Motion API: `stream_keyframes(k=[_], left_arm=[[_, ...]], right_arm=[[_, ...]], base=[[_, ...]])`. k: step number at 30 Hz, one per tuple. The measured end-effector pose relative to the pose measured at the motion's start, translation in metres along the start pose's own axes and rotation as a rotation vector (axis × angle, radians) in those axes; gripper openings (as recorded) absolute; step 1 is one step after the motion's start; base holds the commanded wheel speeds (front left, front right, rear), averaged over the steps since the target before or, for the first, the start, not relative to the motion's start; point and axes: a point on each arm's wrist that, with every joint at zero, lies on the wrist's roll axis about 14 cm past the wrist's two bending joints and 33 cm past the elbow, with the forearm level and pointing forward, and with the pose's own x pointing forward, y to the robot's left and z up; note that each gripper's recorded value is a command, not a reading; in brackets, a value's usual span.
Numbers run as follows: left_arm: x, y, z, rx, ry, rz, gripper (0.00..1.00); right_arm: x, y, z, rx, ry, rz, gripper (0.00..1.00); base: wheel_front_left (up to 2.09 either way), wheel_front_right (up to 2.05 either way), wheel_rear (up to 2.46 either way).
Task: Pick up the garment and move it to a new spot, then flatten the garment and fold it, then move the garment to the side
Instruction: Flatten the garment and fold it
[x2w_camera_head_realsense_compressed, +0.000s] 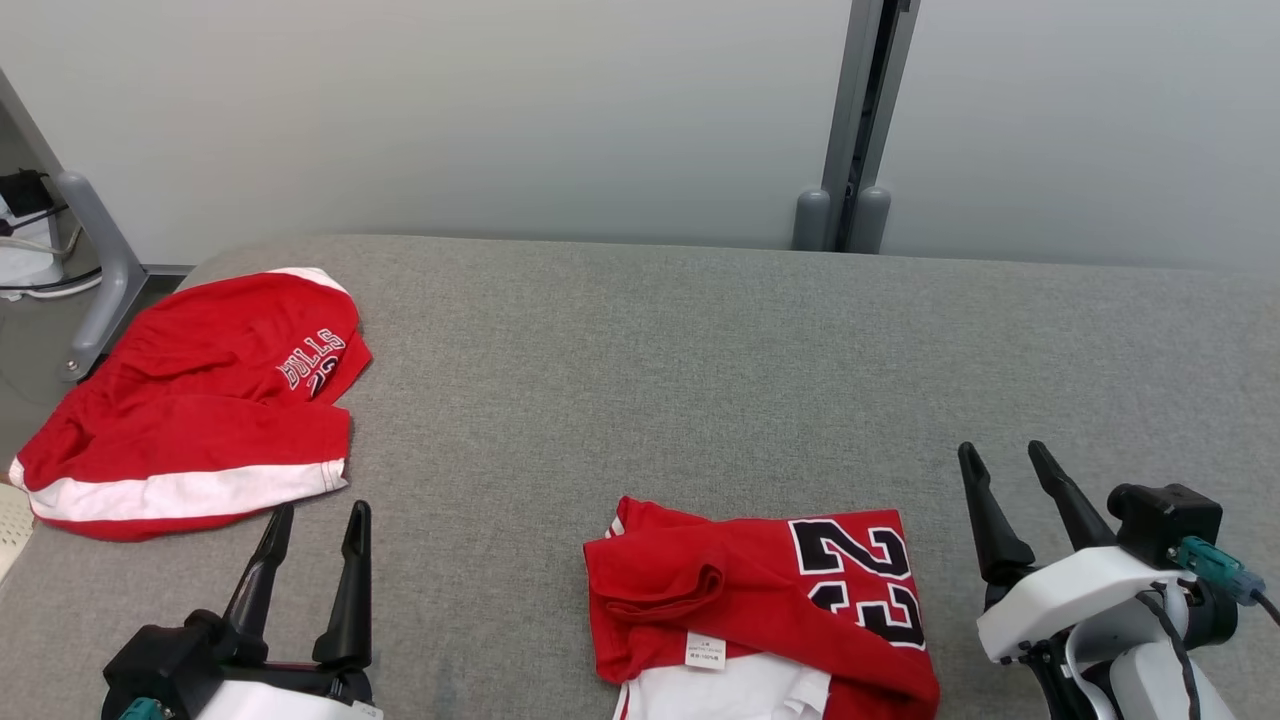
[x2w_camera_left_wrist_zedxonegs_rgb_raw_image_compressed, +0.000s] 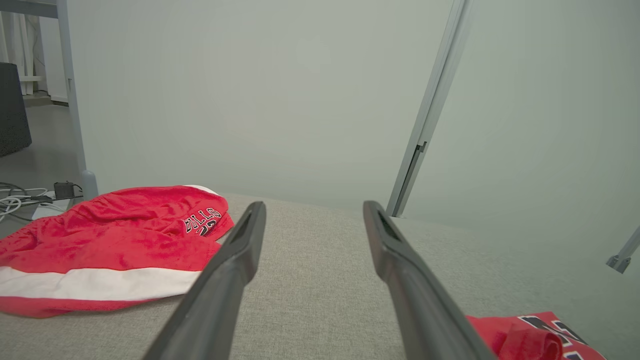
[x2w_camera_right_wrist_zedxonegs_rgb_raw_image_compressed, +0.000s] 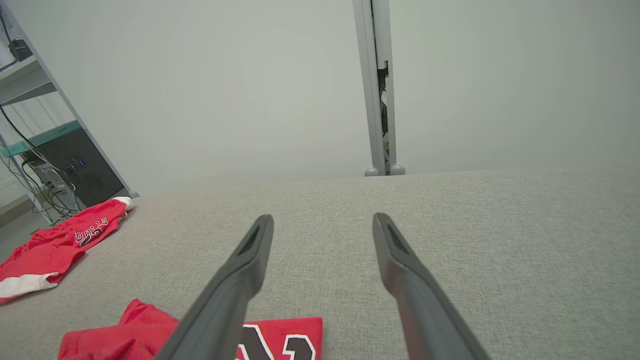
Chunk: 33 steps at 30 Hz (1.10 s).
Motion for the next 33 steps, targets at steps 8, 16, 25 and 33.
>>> stream_keyframes(k=[8, 16, 25, 33], left_arm=[[-0.003, 0.003, 0.002, 0.026, -0.004, 0.010, 1.00], [-0.008, 0.008, 0.001, 0.026, -0.001, 0.030, 1.00], [-0.013, 0.018, 0.001, 0.028, 0.000, 0.064, 1.00], [-0.017, 0.027, 0.004, 0.030, -0.004, 0.091, 1.00]], right_arm=[[-0.002, 0.022, -0.019, -0.011, 0.108, 0.057, 0.00], [-0.009, 0.042, -0.081, 0.053, 0.386, 0.112, 0.00], [-0.013, 0.066, -0.119, 0.184, 0.562, 0.147, 0.00], [-0.031, 0.126, -0.133, 0.324, 0.681, 0.303, 0.00]], base=[[0.00, 0.00, 0.00], [0.00, 0.00, 0.00], [0.00, 0.00, 0.00], [0.00, 0.00, 0.00]])
